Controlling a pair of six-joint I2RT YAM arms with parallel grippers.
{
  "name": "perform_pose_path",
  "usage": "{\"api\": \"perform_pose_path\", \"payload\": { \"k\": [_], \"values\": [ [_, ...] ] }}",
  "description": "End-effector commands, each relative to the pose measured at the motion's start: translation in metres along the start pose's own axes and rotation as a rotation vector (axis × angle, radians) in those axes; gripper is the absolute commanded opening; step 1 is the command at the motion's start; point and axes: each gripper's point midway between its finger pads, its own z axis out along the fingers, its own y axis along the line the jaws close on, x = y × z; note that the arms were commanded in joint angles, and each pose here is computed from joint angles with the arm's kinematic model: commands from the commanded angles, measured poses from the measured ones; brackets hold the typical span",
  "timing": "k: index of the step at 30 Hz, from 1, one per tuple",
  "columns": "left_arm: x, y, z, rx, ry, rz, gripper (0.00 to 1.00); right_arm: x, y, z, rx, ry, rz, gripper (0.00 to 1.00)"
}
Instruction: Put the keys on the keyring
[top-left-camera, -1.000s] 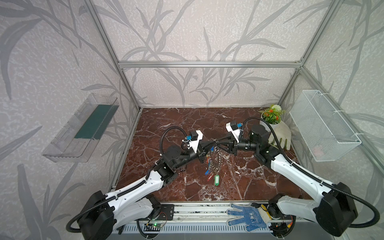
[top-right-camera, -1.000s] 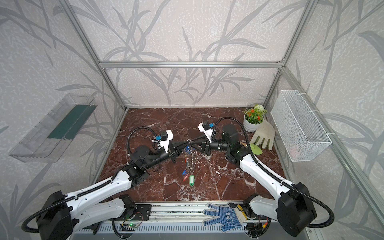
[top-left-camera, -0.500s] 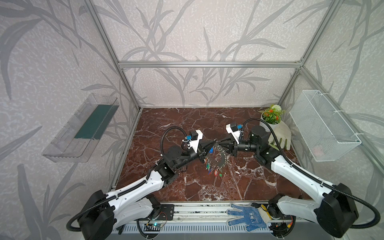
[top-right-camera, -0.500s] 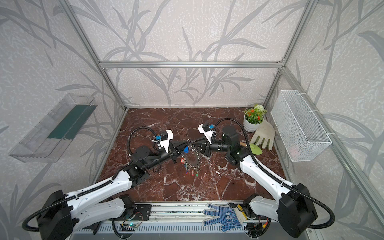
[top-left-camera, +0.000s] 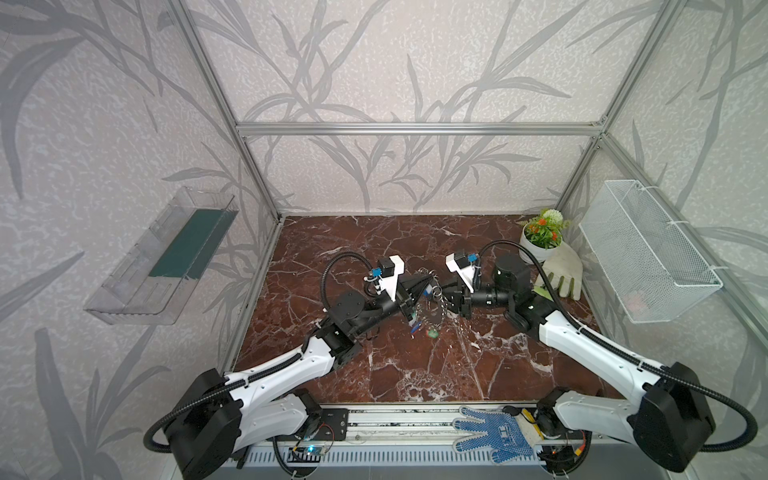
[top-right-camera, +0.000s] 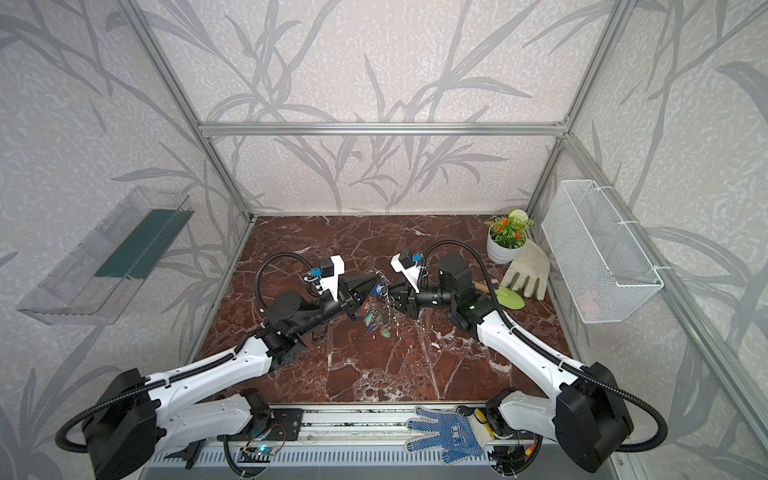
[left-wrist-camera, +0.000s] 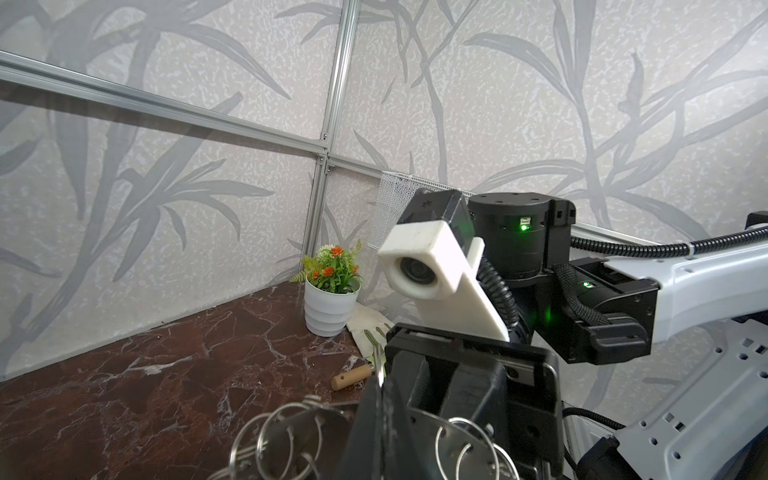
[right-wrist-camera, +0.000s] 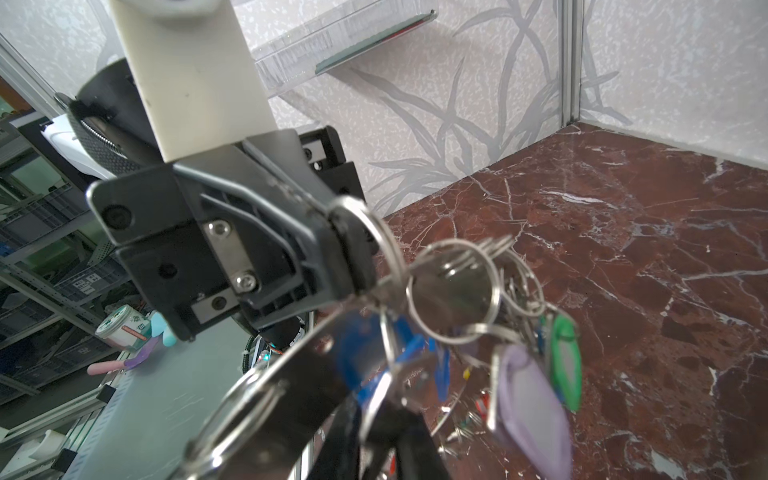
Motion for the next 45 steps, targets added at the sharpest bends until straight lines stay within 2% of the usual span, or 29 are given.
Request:
{"api": "perform_pose_path", "payload": {
  "k": [1,8,11,14,17,22,31,35,45],
  "values": [
    [-0.047,-0.013,-0.007,0.029,-0.164,0.025,0.0,-0.011,0.007,-0.005,0.015,-0.015,-0.036,0.18],
    [-0.046,-0.012,-0.016,0.008,-0.152,0.007,0.0,-0.015,-0.002,-0.016,0.109,-0.031,-0.04,0.18],
    [-0.045,-0.014,-0.018,0.017,-0.137,0.006,0.0,-0.023,-0.013,-0.029,0.181,-0.066,-0.032,0.33],
    [-0.042,-0.017,-0.019,0.034,-0.117,0.008,0.0,-0.038,-0.023,-0.046,0.252,-0.126,-0.017,0.39],
    [-0.039,-0.021,-0.018,0.057,-0.108,0.004,0.0,-0.05,-0.011,-0.052,0.213,-0.166,-0.044,0.48],
    [-0.034,-0.029,-0.013,0.115,-0.084,-0.007,0.0,-0.064,0.014,-0.05,0.092,-0.203,-0.109,0.52],
    [-0.027,-0.034,-0.007,0.164,-0.055,-0.026,0.0,-0.073,0.029,-0.043,-0.074,-0.227,-0.102,0.4],
    [-0.026,-0.038,-0.005,0.192,-0.05,-0.032,0.0,-0.067,0.025,-0.04,-0.075,-0.21,-0.092,0.35],
    [-0.029,-0.039,-0.007,0.201,-0.06,-0.033,0.0,-0.054,0.021,-0.035,-0.097,-0.176,-0.076,0.34]
  ]
}}
